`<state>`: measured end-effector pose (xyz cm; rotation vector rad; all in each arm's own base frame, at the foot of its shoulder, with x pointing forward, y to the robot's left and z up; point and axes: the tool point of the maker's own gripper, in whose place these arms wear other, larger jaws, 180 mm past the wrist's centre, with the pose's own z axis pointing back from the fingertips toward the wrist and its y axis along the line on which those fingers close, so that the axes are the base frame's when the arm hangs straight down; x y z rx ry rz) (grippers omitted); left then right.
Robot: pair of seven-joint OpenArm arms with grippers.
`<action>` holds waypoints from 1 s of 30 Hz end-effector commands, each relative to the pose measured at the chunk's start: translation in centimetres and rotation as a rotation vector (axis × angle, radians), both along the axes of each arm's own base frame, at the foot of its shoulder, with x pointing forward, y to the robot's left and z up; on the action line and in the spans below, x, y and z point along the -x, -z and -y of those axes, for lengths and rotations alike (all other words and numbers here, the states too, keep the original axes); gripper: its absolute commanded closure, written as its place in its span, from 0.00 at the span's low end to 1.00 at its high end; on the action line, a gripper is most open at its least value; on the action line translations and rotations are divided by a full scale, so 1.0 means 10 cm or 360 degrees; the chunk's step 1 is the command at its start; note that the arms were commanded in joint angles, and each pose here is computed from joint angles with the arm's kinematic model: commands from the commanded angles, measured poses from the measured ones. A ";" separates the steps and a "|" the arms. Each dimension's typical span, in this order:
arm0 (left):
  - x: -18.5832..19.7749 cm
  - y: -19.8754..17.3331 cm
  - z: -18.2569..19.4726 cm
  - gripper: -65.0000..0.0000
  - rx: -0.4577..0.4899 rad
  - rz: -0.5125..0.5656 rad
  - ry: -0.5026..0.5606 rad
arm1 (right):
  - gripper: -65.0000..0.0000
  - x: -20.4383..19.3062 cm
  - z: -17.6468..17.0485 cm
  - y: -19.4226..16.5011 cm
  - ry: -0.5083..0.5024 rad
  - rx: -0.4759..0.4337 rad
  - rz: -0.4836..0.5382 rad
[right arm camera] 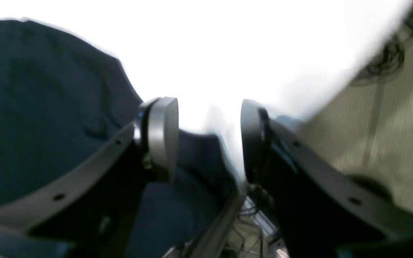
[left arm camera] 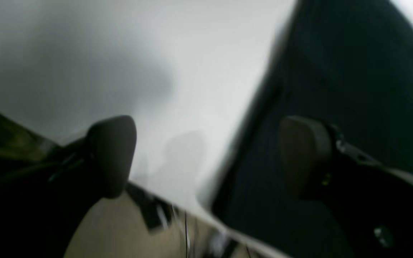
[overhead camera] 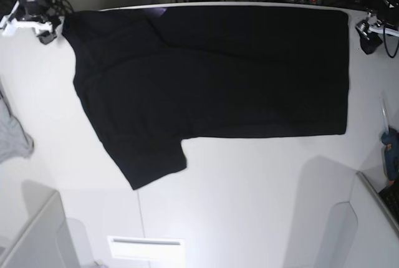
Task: Fold the T-shirt properly
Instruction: 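Move the right gripper to the hem corner beside the sleeve and grasp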
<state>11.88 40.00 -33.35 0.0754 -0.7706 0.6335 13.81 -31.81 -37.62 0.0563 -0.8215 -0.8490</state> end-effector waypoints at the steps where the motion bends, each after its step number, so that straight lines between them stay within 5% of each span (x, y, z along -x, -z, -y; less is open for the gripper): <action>1: -0.06 -0.15 -0.06 0.07 -0.0056 0.0053 0.0019 | 0.58 -0.20 0.04 -0.16 -0.0056 0.0064 0.0098; 12: -0.36 -0.19 0.04 0.10 -0.0038 0.0141 0.0093 | 0.58 -1.63 -0.49 -0.44 -0.0520 0.0019 0.0378; 15: -0.46 -0.24 0.02 0.31 -0.0037 0.0198 0.0076 | 0.59 -1.95 -0.67 -0.37 -0.0602 -0.0050 0.0385; 21: -0.56 -0.30 0.02 1.00 -0.0040 0.0252 0.0075 | 0.58 -2.46 -0.93 -0.26 -0.0713 -0.0124 0.0344; 26: -0.59 -0.30 0.03 1.00 -0.0037 0.0259 0.0079 | 0.58 -2.84 -0.98 -0.14 -0.0799 0.0028 0.0195; 30: -0.59 -0.29 0.03 1.00 -0.0034 0.0256 0.0081 | 0.45 -3.12 -0.98 -0.04 -0.0824 0.0048 0.0070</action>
